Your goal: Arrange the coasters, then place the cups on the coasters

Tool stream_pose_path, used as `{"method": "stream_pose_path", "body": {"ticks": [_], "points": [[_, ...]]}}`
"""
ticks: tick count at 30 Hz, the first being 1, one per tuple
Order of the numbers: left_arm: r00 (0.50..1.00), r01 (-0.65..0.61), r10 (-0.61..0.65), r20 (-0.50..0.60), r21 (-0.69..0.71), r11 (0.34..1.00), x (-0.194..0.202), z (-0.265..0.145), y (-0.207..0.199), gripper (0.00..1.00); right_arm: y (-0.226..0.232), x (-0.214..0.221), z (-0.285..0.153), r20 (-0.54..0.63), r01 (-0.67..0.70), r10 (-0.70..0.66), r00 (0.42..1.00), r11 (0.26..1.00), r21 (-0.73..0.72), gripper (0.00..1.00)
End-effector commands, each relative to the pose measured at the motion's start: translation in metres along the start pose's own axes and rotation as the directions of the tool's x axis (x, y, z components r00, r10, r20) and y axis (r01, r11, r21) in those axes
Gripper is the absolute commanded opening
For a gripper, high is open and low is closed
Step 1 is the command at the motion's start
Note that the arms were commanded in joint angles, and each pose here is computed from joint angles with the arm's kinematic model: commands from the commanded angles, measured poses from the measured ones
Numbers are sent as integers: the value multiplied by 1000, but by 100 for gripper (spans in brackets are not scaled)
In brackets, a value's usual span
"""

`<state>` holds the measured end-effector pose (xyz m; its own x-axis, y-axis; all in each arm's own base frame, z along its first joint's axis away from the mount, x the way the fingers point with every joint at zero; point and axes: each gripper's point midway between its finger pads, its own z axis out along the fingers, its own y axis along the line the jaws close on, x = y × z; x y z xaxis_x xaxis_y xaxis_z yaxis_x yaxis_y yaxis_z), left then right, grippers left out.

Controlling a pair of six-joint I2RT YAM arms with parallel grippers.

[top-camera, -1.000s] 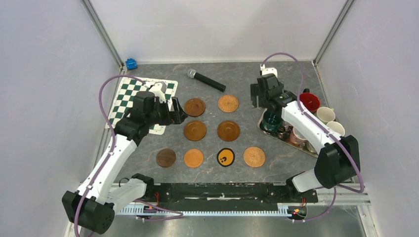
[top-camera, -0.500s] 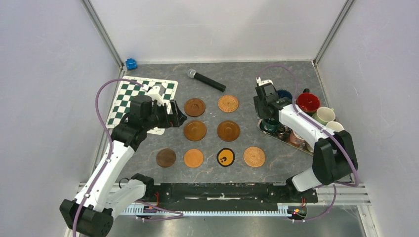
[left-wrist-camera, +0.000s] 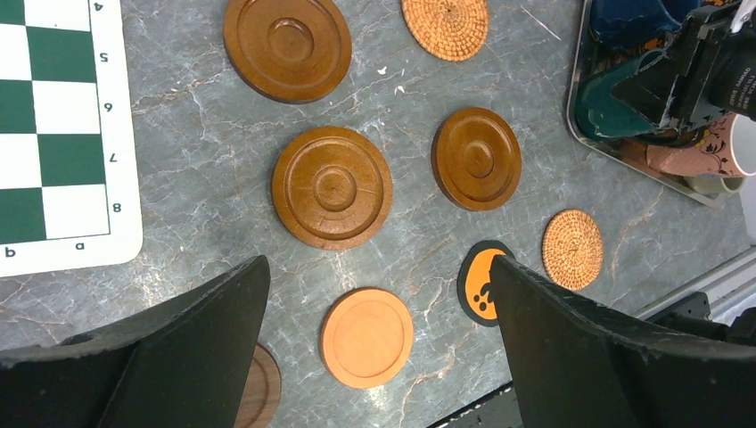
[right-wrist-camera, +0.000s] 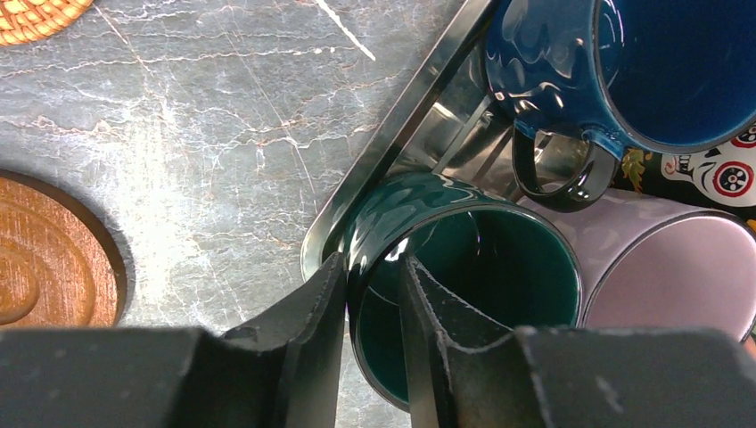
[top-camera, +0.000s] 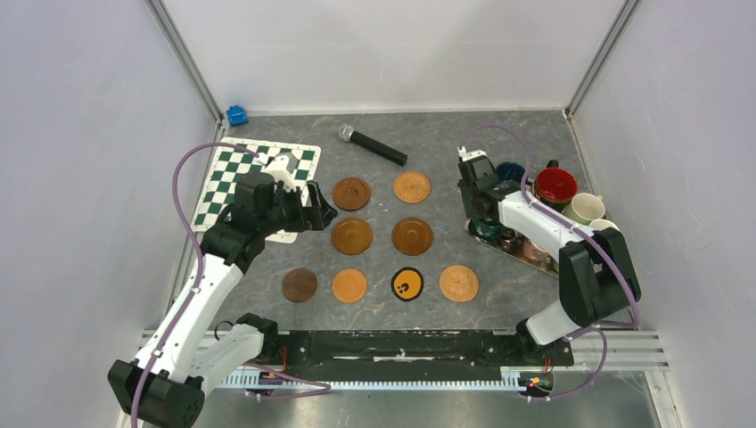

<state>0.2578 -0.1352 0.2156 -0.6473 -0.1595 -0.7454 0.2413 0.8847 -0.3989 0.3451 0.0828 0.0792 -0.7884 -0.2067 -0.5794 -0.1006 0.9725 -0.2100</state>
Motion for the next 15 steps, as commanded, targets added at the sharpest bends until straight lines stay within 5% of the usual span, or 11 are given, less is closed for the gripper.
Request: {"method": "stream_pose_path", "body": {"ticks": [1,10,15], "points": [[998,-63,63,21,19,998,-4,2,-1,99,2,-8,3,37,6,-5,999,1000,-17,28],[998,-57,57,21,21,998,-4,3,-2,100,0,-34,-21,100,28,-24,995,999,-43,1],[998,-55,54,10,31,998,-3,4,-4,100,1,-48,-34,133,33,-24,991,997,-71,0]]}}
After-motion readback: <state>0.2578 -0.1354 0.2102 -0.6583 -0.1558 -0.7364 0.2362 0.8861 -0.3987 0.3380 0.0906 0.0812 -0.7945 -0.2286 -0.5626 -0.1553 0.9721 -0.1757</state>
